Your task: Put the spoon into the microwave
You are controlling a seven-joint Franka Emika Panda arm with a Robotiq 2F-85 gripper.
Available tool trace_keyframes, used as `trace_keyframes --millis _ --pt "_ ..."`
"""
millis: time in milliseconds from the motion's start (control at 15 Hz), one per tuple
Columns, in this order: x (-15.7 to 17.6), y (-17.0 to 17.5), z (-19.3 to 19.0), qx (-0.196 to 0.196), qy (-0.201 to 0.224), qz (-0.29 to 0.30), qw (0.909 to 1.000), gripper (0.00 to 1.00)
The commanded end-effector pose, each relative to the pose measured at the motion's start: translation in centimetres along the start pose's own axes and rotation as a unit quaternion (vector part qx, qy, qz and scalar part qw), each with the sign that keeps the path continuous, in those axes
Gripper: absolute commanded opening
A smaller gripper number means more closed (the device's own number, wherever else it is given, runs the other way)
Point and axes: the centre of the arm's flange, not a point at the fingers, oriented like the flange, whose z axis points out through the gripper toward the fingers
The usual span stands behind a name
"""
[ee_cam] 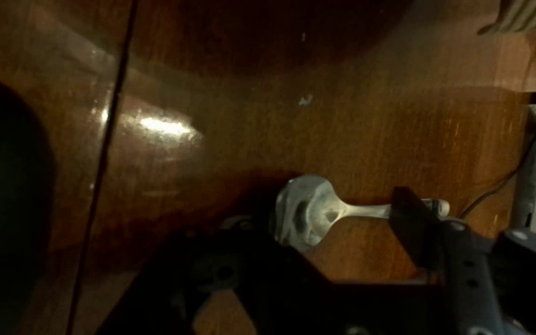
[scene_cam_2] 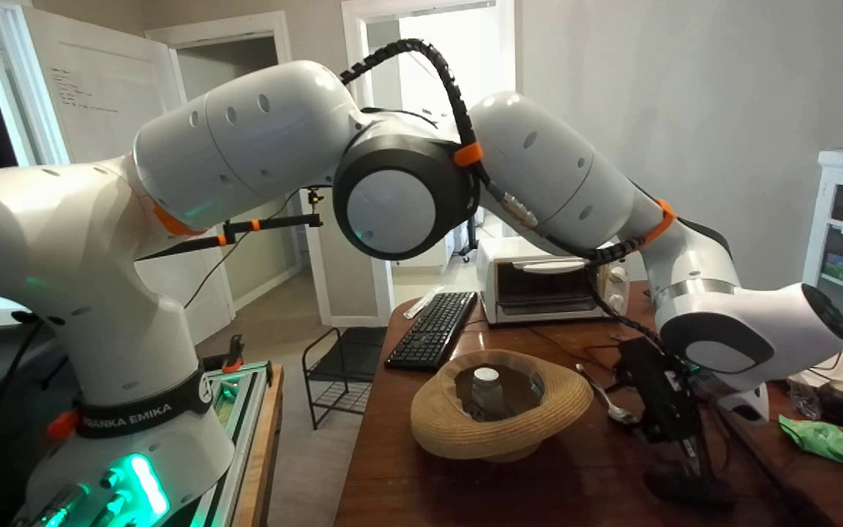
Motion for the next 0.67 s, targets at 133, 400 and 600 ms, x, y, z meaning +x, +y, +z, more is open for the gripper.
trace_keyframes --millis 133,400,600 --pt "0.95 0.80 1.27 0.035 0.008 -0.002 0.9993 0.19" --pt "0.96 0.99 1.61 0.041 0.010 -0.001 0.9991 0.00" --pt "0.97 0.94 1.45 0.055 0.014 0.003 0.9984 0.02"
